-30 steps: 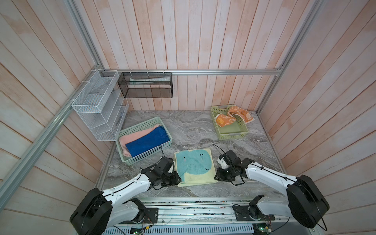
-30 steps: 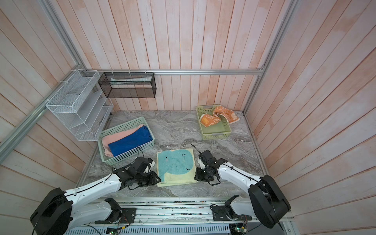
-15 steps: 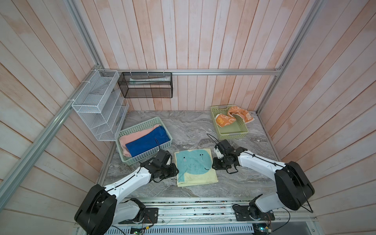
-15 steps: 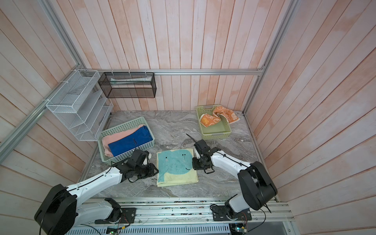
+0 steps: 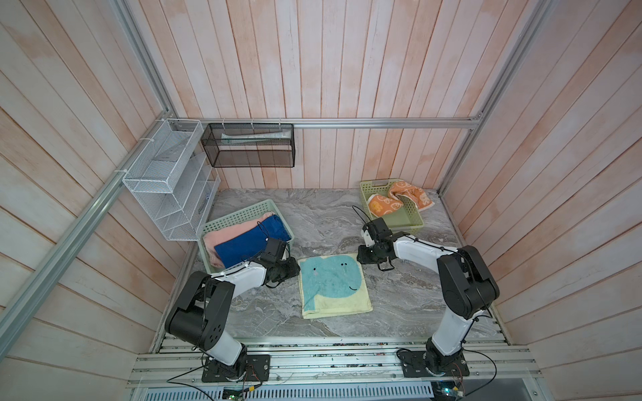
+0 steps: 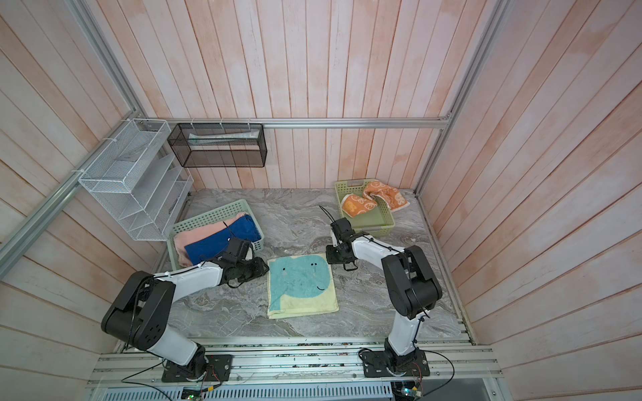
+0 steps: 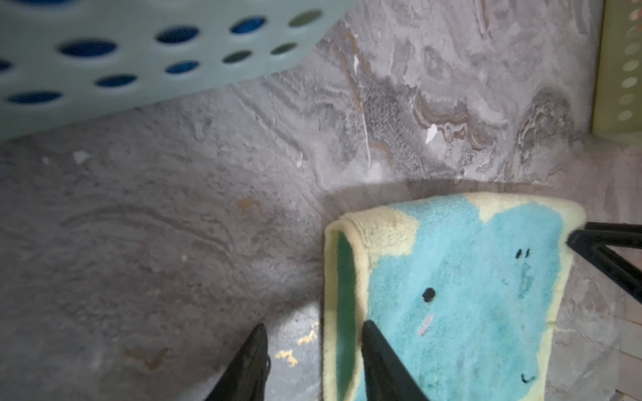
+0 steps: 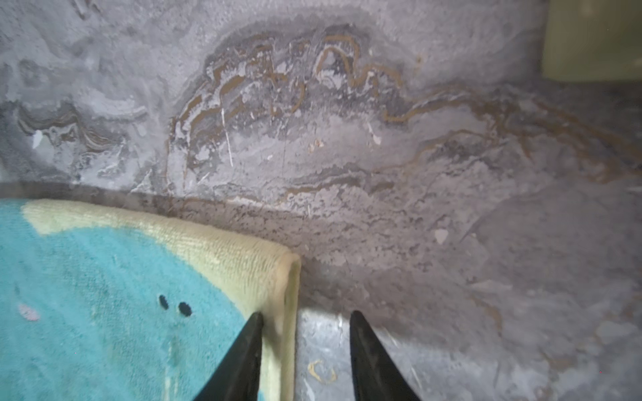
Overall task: Fold and stack the towels
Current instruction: 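Release the towel and move both grippers to its far edge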
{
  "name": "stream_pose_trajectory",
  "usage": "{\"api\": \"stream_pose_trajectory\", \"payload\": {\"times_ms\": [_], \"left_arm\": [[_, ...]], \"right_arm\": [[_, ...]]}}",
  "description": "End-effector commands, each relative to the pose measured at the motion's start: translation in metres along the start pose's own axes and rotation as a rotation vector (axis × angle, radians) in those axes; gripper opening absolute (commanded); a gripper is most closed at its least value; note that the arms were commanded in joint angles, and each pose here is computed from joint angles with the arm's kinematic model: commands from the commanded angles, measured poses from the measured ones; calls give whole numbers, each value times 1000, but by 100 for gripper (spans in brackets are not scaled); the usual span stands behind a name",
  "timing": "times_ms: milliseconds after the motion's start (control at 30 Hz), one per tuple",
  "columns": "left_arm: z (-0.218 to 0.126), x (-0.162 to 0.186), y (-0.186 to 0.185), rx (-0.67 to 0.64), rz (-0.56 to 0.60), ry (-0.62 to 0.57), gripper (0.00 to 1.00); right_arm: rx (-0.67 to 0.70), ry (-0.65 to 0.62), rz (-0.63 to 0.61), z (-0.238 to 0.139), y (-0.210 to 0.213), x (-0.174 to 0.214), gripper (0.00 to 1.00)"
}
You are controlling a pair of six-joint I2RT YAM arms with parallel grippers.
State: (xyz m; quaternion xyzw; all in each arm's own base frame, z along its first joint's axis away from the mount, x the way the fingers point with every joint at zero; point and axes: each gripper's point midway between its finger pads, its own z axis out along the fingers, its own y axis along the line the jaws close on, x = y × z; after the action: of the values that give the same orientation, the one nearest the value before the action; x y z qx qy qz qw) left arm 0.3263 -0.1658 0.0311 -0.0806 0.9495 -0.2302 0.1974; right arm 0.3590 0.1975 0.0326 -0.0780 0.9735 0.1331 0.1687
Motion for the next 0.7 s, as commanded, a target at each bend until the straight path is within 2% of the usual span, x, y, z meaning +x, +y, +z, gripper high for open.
{"api": "stream_pose_trajectory", "payload": {"times_ms": [0, 167, 433, 567, 667], "left_arm": [[2, -26, -16, 72, 49, -50, 45], [15, -31, -21, 104, 76, -19, 37], [28, -32, -25, 119, 101, 28, 33], [26, -33, -27, 121, 117, 32, 22], [24, -35, -29, 127, 139, 32, 6]], "right_arm": [[12, 7, -32, 7, -2, -6, 42], [0, 17, -46, 15, 1, -9, 39], [-4, 66, -69, 25, 2, -5, 38], [-12, 86, -78, 29, 2, 0, 34], [-40, 92, -91, 29, 6, 1, 20]]}}
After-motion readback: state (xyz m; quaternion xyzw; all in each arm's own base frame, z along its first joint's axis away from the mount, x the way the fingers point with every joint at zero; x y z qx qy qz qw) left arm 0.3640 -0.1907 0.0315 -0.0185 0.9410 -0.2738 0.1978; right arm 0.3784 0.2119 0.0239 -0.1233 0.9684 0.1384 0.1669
